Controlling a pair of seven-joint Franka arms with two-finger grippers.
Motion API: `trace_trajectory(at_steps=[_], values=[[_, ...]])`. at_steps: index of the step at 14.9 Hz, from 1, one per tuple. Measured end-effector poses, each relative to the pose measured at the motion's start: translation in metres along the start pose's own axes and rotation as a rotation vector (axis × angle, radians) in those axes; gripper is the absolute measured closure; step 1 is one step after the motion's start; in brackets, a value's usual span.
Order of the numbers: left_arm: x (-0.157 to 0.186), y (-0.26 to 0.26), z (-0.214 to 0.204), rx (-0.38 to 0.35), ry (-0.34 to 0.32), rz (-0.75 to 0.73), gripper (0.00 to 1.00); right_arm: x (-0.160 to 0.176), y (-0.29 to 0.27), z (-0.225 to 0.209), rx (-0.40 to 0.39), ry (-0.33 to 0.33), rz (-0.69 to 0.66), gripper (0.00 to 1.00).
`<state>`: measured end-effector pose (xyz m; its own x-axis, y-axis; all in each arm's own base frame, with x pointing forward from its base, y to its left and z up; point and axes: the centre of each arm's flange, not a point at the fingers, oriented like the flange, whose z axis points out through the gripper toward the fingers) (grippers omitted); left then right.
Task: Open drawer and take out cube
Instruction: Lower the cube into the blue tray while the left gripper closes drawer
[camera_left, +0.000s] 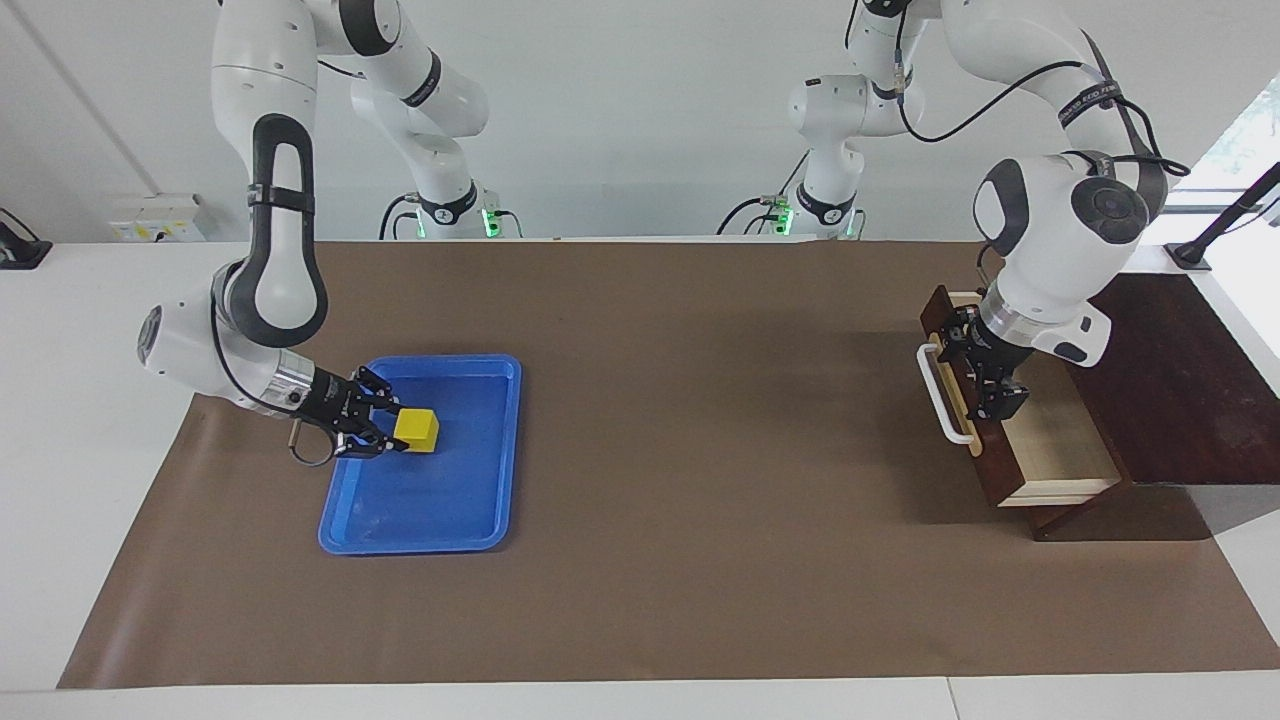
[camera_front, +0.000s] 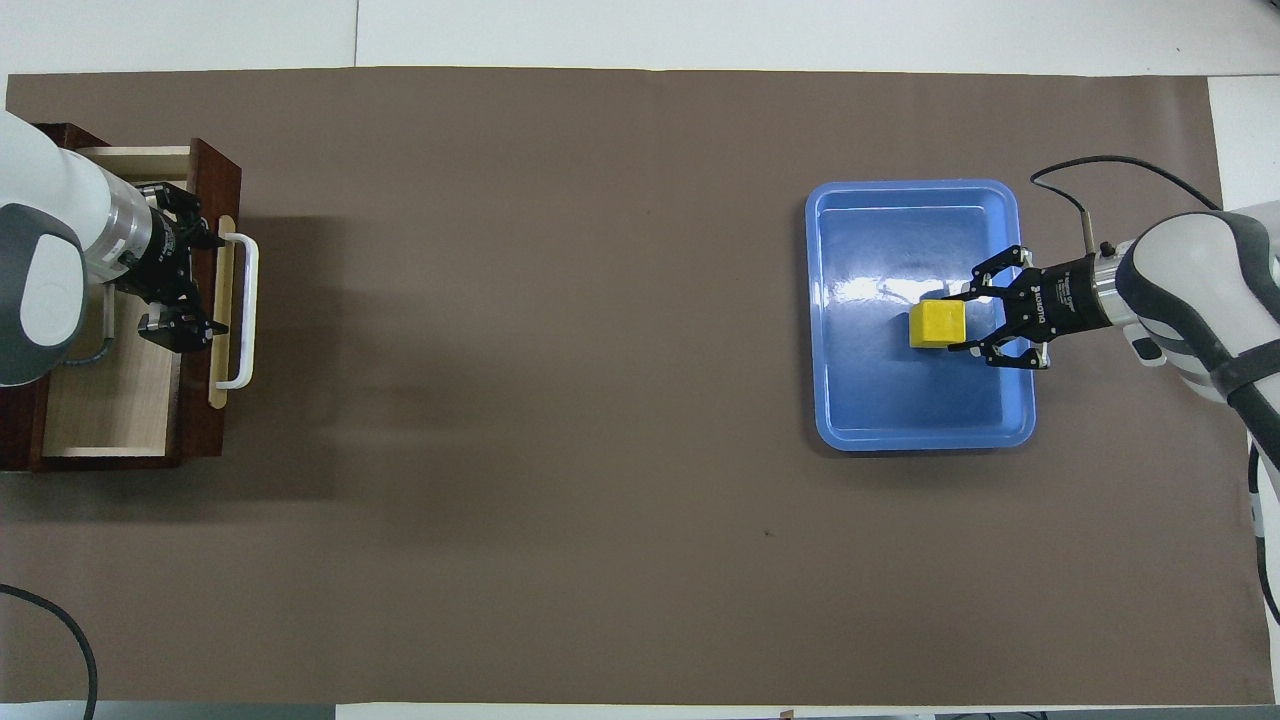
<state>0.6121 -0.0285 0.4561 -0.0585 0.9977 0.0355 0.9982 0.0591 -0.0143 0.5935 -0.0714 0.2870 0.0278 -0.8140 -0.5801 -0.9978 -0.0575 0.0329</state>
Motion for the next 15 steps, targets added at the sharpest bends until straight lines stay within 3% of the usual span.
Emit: trace_trajectory(at_steps=[8, 12, 13, 15], values=[[0.088, 0.007, 0.001, -0.04, 0.003, 0.022, 0.0, 0.003, 0.012, 0.008, -0.001, 0.009, -0.009, 0.44], [0.107, 0.008, 0.001, -0.05, 0.005, 0.034, 0.0, 0.001, 0.014, 0.009, 0.004, 0.014, -0.024, 0.44], [0.109, 0.008, 0.001, -0.052, 0.006, 0.036, 0.0, 0.0, 0.014, 0.009, 0.003, 0.013, -0.025, 0.39], [0.114, 0.008, 0.001, -0.059, 0.008, 0.04, 0.0, -0.003, 0.014, 0.011, 0.0, 0.013, -0.031, 0.18]])
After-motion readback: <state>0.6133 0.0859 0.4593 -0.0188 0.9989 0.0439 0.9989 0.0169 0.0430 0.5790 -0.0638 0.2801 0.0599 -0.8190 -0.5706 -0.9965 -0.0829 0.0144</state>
